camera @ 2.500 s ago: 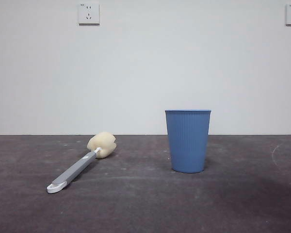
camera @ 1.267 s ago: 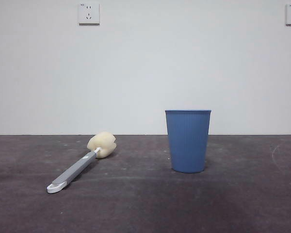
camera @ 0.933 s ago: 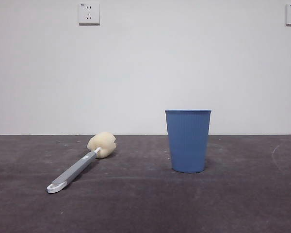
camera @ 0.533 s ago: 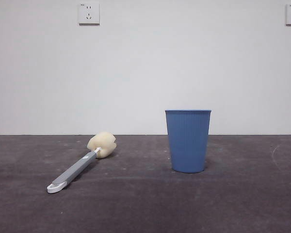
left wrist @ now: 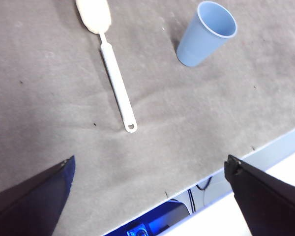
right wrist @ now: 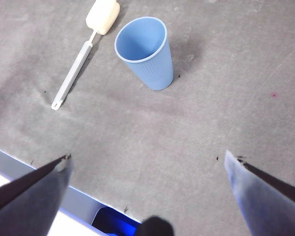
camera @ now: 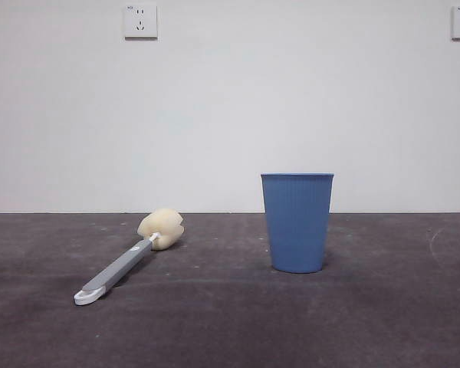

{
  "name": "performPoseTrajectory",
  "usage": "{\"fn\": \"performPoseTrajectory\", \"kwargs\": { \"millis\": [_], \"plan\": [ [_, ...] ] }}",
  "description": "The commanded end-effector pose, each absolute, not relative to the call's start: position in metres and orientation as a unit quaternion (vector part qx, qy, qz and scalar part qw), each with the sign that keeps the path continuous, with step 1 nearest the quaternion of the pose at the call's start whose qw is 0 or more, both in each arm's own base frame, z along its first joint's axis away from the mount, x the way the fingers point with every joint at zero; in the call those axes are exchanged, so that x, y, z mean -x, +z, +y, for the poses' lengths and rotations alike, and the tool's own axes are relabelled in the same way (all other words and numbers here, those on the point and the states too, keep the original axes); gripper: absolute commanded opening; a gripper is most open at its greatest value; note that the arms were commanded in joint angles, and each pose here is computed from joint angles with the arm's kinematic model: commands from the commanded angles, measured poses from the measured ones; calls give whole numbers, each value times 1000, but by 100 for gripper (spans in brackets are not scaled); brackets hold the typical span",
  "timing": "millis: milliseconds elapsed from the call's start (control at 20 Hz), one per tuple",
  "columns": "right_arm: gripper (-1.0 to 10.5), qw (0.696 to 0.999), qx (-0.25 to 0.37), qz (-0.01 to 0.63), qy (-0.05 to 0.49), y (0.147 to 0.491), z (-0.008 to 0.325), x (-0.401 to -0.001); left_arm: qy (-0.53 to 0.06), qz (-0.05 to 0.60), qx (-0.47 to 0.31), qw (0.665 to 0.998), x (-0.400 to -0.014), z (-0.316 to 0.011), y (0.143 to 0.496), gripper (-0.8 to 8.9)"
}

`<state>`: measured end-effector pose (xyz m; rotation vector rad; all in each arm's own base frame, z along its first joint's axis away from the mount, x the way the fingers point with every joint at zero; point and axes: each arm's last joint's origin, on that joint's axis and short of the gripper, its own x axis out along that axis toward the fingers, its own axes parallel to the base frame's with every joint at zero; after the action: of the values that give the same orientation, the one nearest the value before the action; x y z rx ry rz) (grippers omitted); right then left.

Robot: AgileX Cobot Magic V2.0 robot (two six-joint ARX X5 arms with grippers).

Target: Pick up the cup brush,pick up the cup,insert the brush into the cup,clean the cup,put the cup brush back,put the cup back to the fixed position on the table

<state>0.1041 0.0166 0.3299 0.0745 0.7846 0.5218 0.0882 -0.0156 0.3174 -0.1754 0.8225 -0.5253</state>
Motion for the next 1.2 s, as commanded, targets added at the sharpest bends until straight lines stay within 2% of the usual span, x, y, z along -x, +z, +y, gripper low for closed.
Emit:
{"fn": "performPoseTrajectory", "kwargs": {
  "millis": [50, 250, 450, 1000, 1200],
  "plan": [
    [567, 891, -32, 374, 256, 331, 17, -104, -262, 393, 79, 878, -92, -17, 318, 602],
    [567, 891, -32, 373, 257, 331, 18, -105, -288, 415, 71, 860, -111, -26, 313, 601],
    [567, 890, -32, 375, 257, 330, 18, -106, -306, 435, 50, 846, -144, -49, 304, 601],
    [567, 890, -34, 376, 256, 330, 18, -106, -218, 489, -31, 844, -197, -114, 260, 599],
    [567, 890, -36, 376, 255, 330, 18, -106, -177, 541, -59, 820, -222, -133, 219, 596]
  ]
}}
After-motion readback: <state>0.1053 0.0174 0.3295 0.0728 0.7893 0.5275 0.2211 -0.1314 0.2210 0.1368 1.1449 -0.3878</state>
